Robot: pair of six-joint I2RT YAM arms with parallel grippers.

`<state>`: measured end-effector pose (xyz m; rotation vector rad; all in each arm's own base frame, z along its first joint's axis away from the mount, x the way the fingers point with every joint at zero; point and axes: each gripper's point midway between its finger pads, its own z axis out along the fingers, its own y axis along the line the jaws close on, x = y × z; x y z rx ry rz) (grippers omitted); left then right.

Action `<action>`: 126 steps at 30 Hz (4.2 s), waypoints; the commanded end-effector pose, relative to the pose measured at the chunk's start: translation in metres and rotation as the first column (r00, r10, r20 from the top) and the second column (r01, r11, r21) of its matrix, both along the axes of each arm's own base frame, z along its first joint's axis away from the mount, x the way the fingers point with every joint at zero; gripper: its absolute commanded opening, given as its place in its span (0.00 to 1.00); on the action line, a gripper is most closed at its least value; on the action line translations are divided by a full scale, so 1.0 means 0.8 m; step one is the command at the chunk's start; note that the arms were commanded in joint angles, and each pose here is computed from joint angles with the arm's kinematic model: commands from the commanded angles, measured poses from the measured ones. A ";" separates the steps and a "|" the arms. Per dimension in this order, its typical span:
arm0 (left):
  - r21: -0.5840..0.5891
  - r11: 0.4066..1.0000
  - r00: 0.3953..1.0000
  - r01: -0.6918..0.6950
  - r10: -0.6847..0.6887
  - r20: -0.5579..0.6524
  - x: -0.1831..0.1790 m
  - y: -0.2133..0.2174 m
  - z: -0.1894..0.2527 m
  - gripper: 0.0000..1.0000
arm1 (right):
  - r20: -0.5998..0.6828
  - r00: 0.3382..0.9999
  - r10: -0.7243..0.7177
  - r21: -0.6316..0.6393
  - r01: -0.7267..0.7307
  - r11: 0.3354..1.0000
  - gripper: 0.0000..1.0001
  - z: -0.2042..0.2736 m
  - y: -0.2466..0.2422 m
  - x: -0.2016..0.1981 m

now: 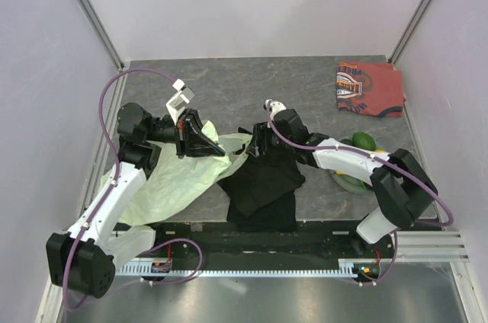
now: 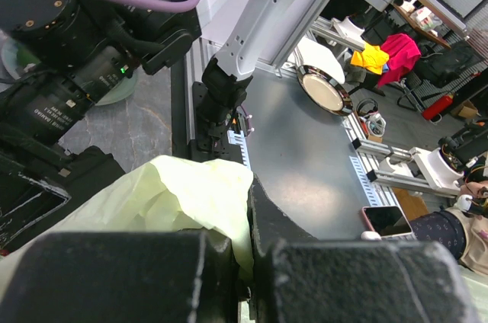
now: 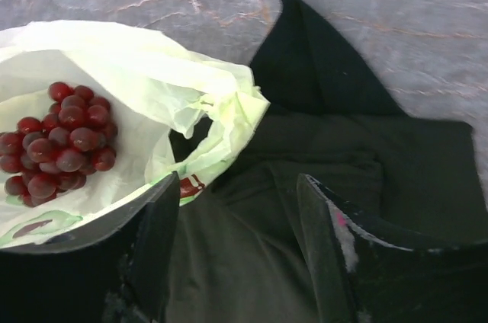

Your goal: Place the fruits into the plastic bag

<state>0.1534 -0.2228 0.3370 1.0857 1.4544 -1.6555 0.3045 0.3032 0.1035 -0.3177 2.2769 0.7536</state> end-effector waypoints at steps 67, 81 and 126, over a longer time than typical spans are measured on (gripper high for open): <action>0.015 0.859 0.831 -0.512 0.499 -0.247 0.182 0.061 -0.016 0.02 | 0.518 0.845 -0.134 0.131 0.077 0.988 0.30 0.374 -0.074 0.225; 0.006 0.863 0.841 -0.505 0.493 -0.223 0.170 0.060 -0.013 0.01 | 0.615 0.768 -0.182 0.209 0.064 0.976 0.89 0.445 -0.125 0.100; 0.009 0.877 0.855 -0.480 0.470 -0.217 0.160 0.058 -0.013 0.02 | 0.393 0.917 -0.071 0.090 0.038 0.995 0.54 0.270 0.090 0.273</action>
